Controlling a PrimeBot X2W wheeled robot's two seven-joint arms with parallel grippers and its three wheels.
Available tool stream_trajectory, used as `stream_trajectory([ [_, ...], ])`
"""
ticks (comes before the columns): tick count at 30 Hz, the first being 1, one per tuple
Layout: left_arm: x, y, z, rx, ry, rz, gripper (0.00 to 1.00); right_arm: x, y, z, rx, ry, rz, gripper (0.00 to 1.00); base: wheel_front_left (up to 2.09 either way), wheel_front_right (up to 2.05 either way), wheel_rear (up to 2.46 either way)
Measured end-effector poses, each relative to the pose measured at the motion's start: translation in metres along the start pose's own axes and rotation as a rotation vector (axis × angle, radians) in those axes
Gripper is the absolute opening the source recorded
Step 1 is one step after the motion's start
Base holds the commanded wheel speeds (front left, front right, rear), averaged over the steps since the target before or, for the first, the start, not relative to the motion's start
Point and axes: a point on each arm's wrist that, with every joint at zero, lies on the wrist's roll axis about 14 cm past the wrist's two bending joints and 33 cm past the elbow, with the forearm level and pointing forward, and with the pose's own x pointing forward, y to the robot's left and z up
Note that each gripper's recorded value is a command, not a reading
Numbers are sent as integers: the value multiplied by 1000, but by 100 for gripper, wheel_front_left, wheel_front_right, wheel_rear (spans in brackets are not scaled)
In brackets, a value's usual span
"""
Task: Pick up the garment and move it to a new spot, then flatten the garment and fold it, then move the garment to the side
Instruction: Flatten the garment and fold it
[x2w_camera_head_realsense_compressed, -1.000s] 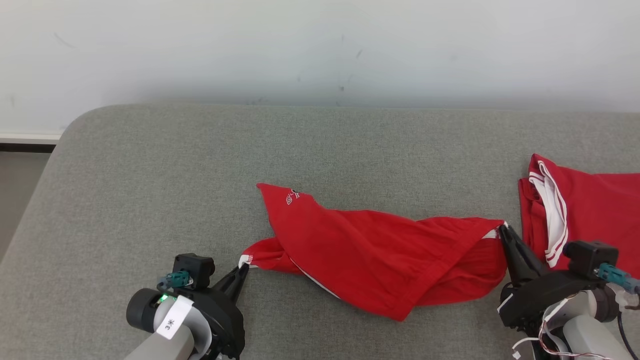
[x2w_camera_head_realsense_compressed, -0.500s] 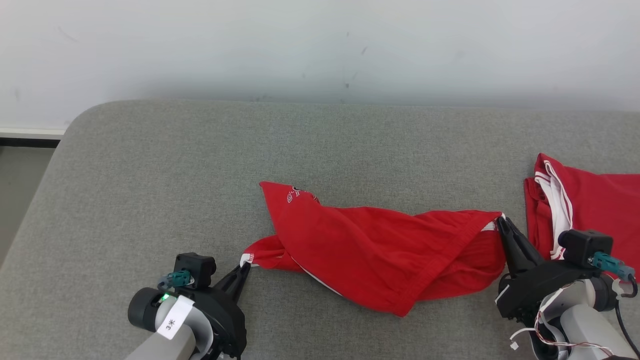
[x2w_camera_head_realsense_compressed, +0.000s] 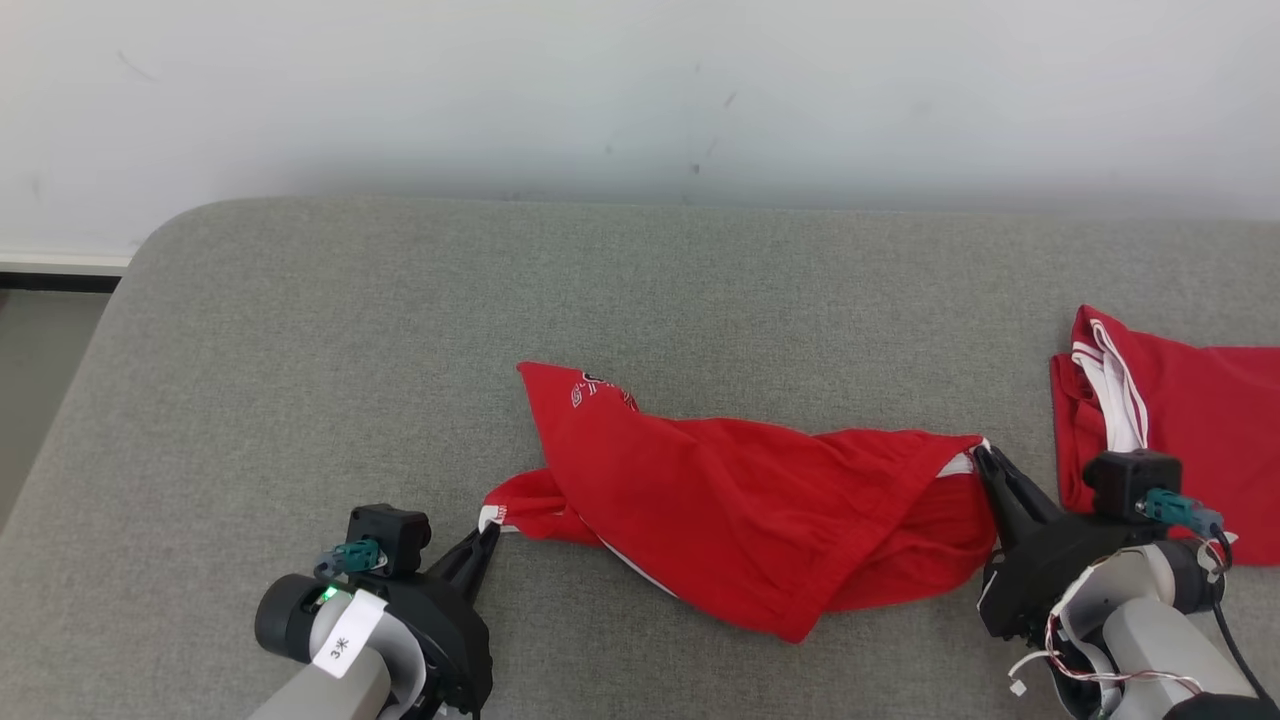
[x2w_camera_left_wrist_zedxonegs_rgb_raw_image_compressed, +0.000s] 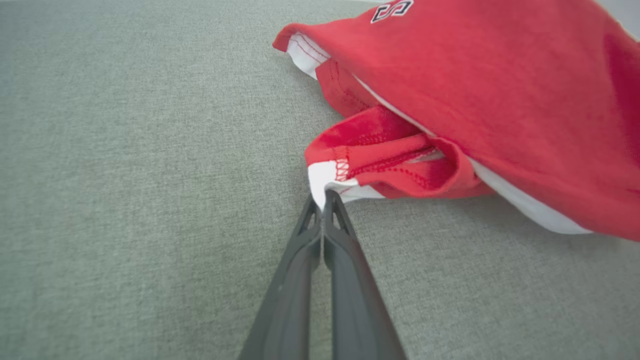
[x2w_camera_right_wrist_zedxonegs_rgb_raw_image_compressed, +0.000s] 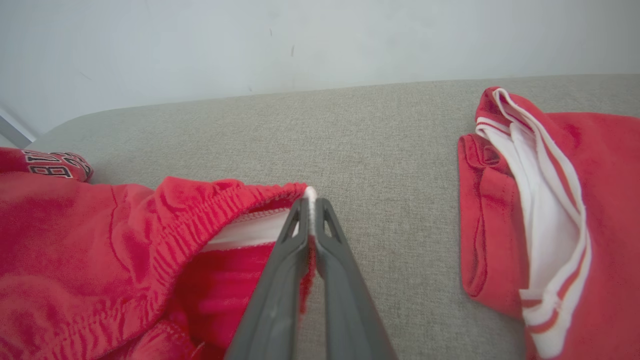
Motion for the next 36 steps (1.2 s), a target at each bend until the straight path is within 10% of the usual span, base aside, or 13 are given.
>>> stream_trajectory([
  [2, 1, 0, 0, -1, 1, -1, 0, 3, -1, -1, -19, 15, -1, 0, 0, 0, 0],
  [3, 1, 0, -1, -2, 1, -2, 0, 4, 0, -2, -25, 23, 1, 16, 0, 0, 0],
  [5, 1, 0, -1, -4, 3, 0, 0, 4, 0, -5, -29, 33, 2, 84, 0, 0, 0],
  [6, 1, 0, -1, -5, 4, 0, 0, 5, 0, -7, -29, 37, 2, 100, 0, 0, 0],
  [21, 4, 4, -7, -8, 19, 8, 0, -5, 25, 34, 13, -130, 112, 100, 0, 0, 0],
  [36, 5, 7, -2, 2, 7, 15, 0, -61, 112, -31, 199, 183, 406, 100, 0, 0, 0],
])
